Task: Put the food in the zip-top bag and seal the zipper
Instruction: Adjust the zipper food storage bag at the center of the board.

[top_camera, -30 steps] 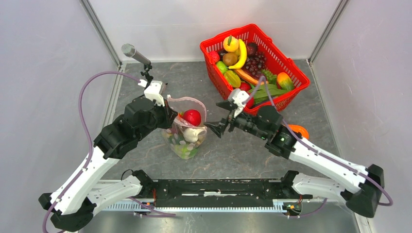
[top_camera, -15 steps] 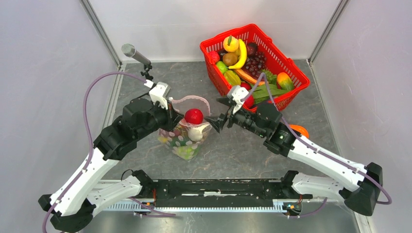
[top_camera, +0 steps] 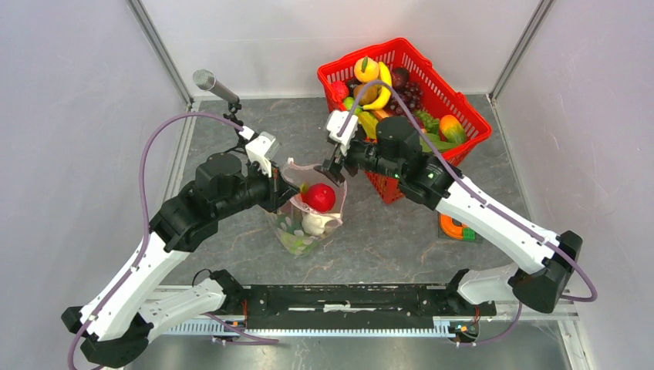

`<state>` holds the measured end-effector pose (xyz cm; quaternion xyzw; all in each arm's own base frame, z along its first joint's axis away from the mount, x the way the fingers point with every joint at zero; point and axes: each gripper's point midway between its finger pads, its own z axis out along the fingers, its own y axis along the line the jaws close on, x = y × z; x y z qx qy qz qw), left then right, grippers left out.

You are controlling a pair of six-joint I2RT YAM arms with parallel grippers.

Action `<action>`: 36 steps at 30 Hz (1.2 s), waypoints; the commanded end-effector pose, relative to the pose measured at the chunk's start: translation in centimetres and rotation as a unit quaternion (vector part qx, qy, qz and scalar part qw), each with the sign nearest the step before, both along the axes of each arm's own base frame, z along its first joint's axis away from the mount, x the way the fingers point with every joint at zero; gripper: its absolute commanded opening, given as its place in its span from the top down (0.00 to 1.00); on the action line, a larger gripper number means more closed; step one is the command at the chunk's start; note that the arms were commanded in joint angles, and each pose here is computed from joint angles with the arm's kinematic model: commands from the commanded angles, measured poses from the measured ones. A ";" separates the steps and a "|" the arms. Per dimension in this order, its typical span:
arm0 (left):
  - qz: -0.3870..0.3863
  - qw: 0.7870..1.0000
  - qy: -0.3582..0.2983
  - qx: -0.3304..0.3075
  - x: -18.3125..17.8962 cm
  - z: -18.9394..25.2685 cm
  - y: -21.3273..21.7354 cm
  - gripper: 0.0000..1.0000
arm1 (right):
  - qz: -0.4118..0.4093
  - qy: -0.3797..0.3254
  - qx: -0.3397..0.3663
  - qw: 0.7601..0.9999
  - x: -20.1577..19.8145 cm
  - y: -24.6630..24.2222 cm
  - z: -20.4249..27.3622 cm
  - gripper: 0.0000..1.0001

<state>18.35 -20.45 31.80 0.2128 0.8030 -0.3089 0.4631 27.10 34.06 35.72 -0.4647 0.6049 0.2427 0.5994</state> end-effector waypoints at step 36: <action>0.052 0.995 -0.065 -0.049 1.4 4.0 1.1 0.30 | -0.046 0.084 0.098 0.991 1.6 1.9 -1.5 1.00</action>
